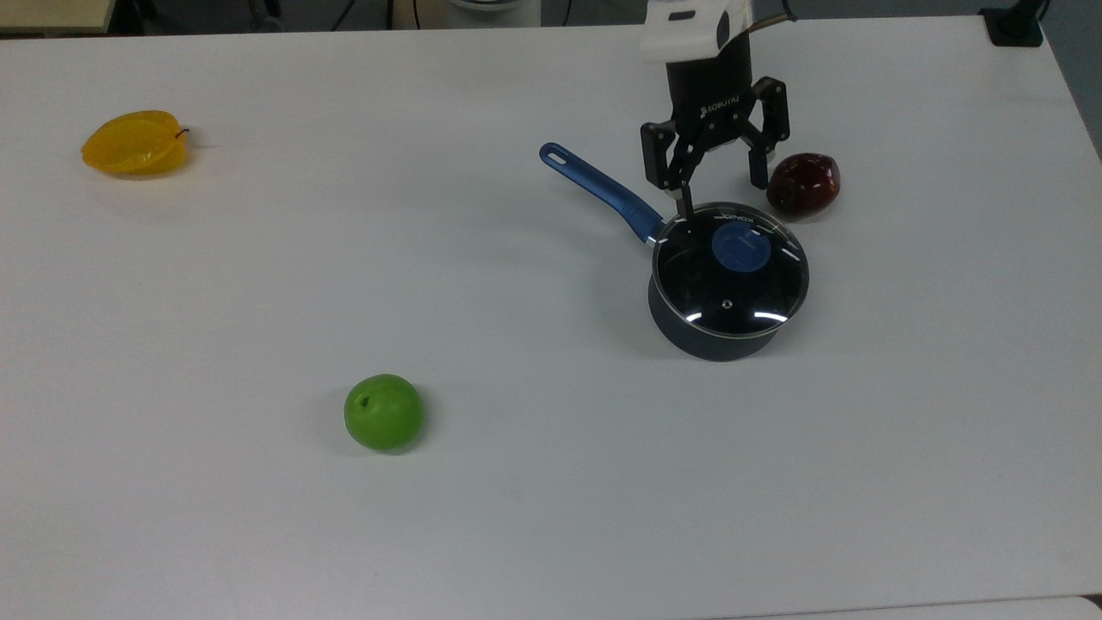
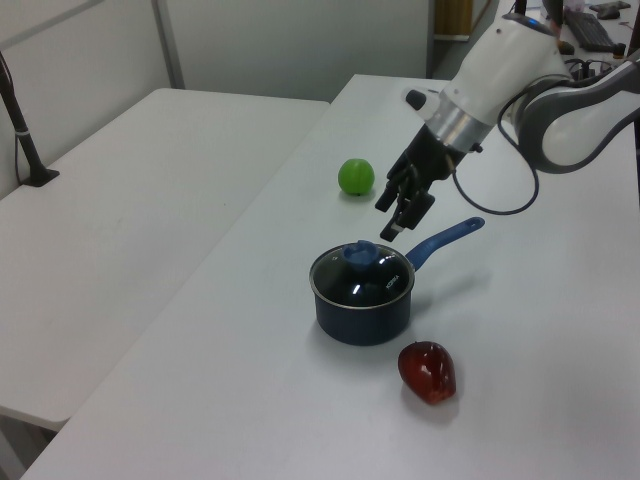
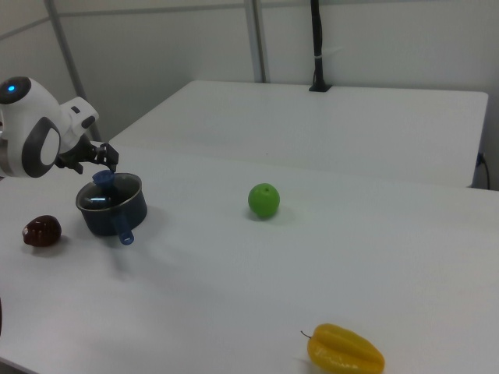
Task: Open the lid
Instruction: 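Move the gripper over the saucepan's blue lid knob, then lower the gripper and grasp the blue knob of the glass lid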
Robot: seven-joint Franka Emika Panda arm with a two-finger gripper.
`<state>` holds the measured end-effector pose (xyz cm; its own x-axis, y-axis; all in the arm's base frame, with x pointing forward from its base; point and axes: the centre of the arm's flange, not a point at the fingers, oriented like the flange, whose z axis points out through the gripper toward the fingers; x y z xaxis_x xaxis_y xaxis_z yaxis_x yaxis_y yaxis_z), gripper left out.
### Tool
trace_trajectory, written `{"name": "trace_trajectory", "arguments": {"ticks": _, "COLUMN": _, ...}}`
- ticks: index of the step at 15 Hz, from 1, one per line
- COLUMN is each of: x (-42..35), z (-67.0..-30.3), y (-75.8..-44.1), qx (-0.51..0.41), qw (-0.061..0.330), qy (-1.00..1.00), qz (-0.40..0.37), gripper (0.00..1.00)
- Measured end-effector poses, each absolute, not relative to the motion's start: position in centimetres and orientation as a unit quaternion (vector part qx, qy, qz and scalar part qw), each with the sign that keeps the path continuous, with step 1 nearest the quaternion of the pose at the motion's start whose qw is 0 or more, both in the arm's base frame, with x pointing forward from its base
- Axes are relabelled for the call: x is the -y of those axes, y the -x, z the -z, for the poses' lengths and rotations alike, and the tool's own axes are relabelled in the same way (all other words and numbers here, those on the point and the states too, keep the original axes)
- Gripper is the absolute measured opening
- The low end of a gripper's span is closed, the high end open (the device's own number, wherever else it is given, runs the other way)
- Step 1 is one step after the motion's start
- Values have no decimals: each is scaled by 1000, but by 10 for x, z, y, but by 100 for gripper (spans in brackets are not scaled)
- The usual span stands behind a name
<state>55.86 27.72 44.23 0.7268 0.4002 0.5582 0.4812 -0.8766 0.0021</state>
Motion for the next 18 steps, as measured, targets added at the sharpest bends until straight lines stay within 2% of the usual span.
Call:
{"name": "trace_trajectory", "arguments": {"ticks": 5, "x": -287, "z": -413, "y": -574, "qx": 240, "qw": 63, "qy": 929, "qz": 276, "gripper": 90}}
{"name": "trace_trajectory", "arguments": {"ticks": 13, "x": -313, "z": -405, "y": -580, "qx": 255, "qw": 68, "qy": 923, "qz": 279, "gripper": 83}}
{"name": "trace_trajectory", "arguments": {"ticks": 18, "x": -317, "z": -405, "y": -586, "qx": 255, "qw": 69, "qy": 922, "qz": 284, "gripper": 83}}
